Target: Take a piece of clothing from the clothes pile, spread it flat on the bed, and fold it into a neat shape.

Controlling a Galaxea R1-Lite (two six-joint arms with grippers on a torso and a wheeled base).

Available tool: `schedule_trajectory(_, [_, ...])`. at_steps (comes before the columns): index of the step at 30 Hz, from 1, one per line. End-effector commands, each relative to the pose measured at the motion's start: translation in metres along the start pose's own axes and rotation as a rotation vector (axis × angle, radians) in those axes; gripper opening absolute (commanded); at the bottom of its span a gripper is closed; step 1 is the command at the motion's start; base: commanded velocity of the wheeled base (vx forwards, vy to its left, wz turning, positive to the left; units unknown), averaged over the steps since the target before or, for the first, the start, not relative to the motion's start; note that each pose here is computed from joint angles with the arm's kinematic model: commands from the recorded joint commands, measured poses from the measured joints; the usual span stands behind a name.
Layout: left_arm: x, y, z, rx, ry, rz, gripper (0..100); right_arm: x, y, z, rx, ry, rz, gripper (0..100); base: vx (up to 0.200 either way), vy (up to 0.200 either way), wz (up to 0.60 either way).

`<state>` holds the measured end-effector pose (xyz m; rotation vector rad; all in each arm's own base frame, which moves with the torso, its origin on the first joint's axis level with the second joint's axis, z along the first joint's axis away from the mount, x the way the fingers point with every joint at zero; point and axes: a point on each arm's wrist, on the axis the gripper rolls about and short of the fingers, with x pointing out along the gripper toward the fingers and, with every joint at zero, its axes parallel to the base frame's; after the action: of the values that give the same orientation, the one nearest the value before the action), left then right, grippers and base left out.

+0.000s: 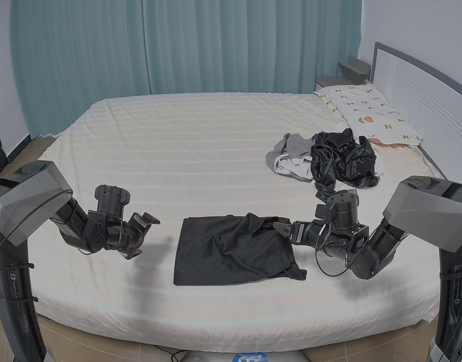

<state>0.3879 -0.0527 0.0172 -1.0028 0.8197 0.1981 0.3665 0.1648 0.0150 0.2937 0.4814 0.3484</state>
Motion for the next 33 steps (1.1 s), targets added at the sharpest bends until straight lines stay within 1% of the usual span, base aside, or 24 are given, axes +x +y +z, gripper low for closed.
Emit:
schedule_trajectory(1, [0.001, 0.000, 0.000, 0.002, 0.000, 0.001, 100, 0.004, 0.003, 0.000, -0.033, 0.006, -0.002, 100, 0.000, 0.200, 0.00])
schedule_trajectory(2, [0.002, 0.000, -0.001, 0.005, 0.002, 0.002, 100, 0.005, 0.002, -0.001, -0.038, 0.008, -0.007, 100, 0.000, 0.200, 0.00])
schedule_trajectory(6, [0.002, 0.000, -0.001, 0.003, 0.000, 0.003, 100, 0.013, 0.000, -0.001, -0.068, -0.003, -0.037, 100, 0.000, 0.000, 0.00])
schedule_trajectory(9, [0.001, 0.001, -0.002, 0.007, 0.005, 0.006, 100, 0.017, -0.002, -0.003, -0.106, 0.002, -0.070, 100, 0.000, 0.000, 0.00])
schedule_trajectory(11, [0.000, 0.001, -0.001, 0.007, 0.003, 0.005, 100, 0.018, -0.003, -0.003, -0.115, -0.001, -0.075, 100, 0.000, 0.000, 0.00])
schedule_trajectory(12, [0.001, 0.002, -0.002, 0.009, 0.006, 0.007, 100, 0.019, -0.006, -0.003, -0.146, -0.001, -0.094, 100, 0.200, 0.000, 0.00])
schedule_trajectory(16, [0.001, 0.002, -0.002, 0.012, 0.005, 0.009, 100, 0.020, -0.011, -0.005, -0.215, 0.002, -0.130, 100, 0.200, 0.000, 0.00])
schedule_trajectory(17, [0.001, 0.002, -0.002, 0.012, 0.005, 0.009, 100, 0.020, -0.011, -0.005, -0.215, 0.002, -0.130, 100, 0.200, 0.000, 0.00])
schedule_trajectory(19, [0.001, 0.002, -0.002, 0.010, 0.004, 0.010, 100, 0.023, -0.014, -0.010, -0.262, 0.017, -0.145, 100, 0.000, 0.000, 0.00])
schedule_trajectory(20, [0.001, 0.002, -0.002, 0.010, 0.004, 0.010, 100, 0.023, -0.014, -0.010, -0.262, 0.017, -0.145, 100, 0.000, 0.000, 0.00])
schedule_trajectory(21, [0.001, 0.002, -0.002, 0.013, 0.005, 0.009, 100, 0.024, -0.016, -0.013, -0.300, 0.029, -0.148, 100, 0.000, 0.000, 0.00])
schedule_trajectory(23, [0.001, 0.002, -0.003, 0.013, 0.004, 0.011, 100, 0.025, -0.019, -0.016, -0.337, 0.038, -0.154, 100, 0.000, 0.000, 0.00])
schedule_trajectory(27, [0.002, 0.002, -0.003, 0.014, 0.003, 0.012, 100, 0.027, -0.022, -0.019, -0.366, 0.045, -0.179, 100, 0.000, 0.000, 0.00])
schedule_trajectory(30, [0.002, 0.002, -0.003, 0.014, 0.003, 0.012, 100, 0.034, -0.028, -0.026, -0.389, 0.062, -0.201, 100, 0.000, 0.000, 0.00])
schedule_trajectory(31, [0.002, 0.003, -0.003, 0.014, 0.004, 0.013, 100, 0.035, -0.030, -0.026, -0.387, 0.060, -0.204, 0, 0.000, 0.000, 0.00])
schedule_trajectory(33, [0.002, 0.002, -0.003, 0.014, 0.003, 0.012, 100, 0.036, -0.030, -0.023, -0.381, 0.044, -0.202, 0, 0.000, 0.000, 0.00])
